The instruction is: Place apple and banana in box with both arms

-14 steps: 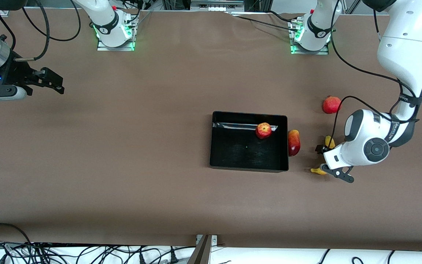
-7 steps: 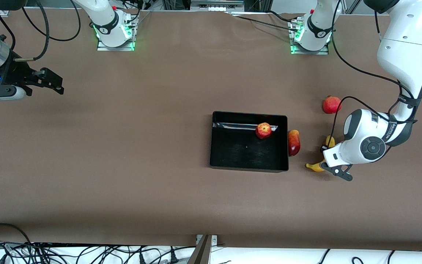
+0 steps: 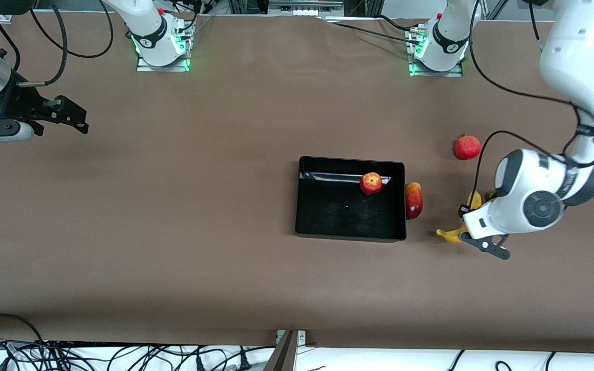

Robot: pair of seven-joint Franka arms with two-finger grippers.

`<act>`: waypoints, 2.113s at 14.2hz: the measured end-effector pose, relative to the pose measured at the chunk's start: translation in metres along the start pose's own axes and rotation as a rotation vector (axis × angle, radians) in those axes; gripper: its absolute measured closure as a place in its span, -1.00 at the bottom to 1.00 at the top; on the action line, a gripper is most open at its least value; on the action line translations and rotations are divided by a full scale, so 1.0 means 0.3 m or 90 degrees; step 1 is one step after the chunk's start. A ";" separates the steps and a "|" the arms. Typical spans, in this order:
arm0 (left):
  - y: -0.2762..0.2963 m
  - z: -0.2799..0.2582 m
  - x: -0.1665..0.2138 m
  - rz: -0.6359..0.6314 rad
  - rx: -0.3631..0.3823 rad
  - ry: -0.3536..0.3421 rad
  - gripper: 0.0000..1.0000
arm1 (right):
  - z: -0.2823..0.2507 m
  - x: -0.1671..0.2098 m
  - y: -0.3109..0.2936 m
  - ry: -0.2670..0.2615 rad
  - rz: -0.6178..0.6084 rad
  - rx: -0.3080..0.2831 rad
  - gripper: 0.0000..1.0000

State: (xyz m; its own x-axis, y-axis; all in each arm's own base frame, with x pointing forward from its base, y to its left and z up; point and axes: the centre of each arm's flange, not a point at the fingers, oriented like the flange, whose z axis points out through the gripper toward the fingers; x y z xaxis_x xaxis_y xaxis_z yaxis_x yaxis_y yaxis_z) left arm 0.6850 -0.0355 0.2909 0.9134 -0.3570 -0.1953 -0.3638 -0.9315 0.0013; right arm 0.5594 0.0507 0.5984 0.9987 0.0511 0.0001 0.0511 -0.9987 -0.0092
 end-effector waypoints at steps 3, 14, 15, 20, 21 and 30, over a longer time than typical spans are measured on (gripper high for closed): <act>0.203 -0.189 0.028 -0.105 -0.036 -0.013 0.33 | 0.000 0.000 0.003 0.000 0.001 0.000 -1.00; 1.090 -0.003 0.180 -0.357 -0.065 -0.008 0.33 | -0.005 0.004 0.007 0.006 0.002 0.000 -1.00; 1.105 0.035 0.193 -0.358 -0.071 -0.005 0.33 | -0.006 0.004 0.007 0.006 0.002 0.000 -1.00; 1.139 0.205 0.232 -0.358 -0.087 -0.011 0.33 | -0.007 0.004 0.007 0.007 0.002 0.000 -1.00; 1.147 0.233 0.233 -0.357 -0.087 -0.016 0.33 | -0.007 0.004 0.008 0.007 0.002 0.000 -1.00; 1.060 0.080 0.250 -0.387 -0.080 -0.009 -0.93 | -0.009 0.006 0.008 0.010 0.002 0.000 -1.00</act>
State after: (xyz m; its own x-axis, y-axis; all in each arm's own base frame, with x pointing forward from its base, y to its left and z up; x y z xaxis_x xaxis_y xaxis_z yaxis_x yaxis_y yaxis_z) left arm 0.6334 -0.3567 0.2530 0.9479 0.2394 -0.2102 0.2452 -0.9695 0.0020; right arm 0.5613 0.0484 0.6011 0.9987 0.0478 0.0164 0.0479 -0.9988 -0.0097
